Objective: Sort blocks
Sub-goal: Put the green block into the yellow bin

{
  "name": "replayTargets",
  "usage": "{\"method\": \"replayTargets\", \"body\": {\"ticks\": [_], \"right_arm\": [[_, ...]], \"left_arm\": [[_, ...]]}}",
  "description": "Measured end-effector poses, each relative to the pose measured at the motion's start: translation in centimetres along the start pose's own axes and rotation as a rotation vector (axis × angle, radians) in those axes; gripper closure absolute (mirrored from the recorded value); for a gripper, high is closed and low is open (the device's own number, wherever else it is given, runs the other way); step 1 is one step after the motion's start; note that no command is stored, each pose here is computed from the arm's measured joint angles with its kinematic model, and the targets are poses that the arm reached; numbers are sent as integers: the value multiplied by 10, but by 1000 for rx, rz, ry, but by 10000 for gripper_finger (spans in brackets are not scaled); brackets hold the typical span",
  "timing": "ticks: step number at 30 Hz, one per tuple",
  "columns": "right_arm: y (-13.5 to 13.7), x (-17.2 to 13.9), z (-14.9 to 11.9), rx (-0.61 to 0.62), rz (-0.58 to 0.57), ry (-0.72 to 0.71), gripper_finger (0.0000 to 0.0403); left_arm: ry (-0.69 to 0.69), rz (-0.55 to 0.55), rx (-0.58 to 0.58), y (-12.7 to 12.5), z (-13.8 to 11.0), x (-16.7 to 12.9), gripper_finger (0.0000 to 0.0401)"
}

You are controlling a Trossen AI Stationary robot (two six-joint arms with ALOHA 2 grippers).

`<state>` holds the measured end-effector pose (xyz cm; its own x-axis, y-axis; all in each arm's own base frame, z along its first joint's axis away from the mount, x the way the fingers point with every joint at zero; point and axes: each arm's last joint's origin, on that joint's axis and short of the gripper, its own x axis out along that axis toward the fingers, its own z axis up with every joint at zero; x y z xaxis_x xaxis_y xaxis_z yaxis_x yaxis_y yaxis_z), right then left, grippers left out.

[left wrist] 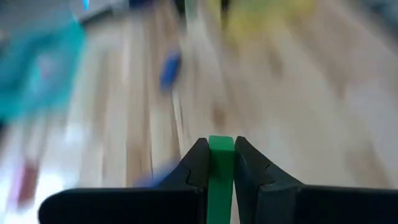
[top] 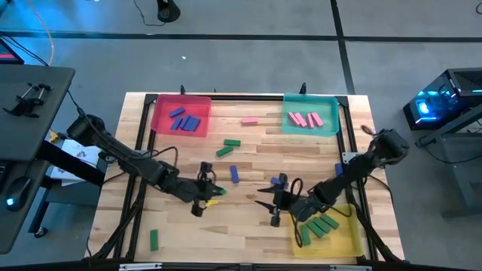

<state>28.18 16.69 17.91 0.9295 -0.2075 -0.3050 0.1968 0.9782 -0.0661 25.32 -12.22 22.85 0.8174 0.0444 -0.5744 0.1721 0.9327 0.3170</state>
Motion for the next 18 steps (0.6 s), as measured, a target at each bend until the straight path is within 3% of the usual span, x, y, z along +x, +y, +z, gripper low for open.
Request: {"method": "replayTargets", "body": {"ticks": [5,8,14,18], "right_arm": [[5,28,-9,15,45,-124,237],[10,39,-7,2,44,-212,237],[24,53,18,-69,24,-295,237],[27,57,35,-67,-97,-288,237]], "left_arm": [[-320,41,-39,-1,32,-3,383],[-443,60,-60,-1,44,-5,384],[-471,72,-66,-1,45,1,383],[-492,80,-78,-2,47,4,379]]}}
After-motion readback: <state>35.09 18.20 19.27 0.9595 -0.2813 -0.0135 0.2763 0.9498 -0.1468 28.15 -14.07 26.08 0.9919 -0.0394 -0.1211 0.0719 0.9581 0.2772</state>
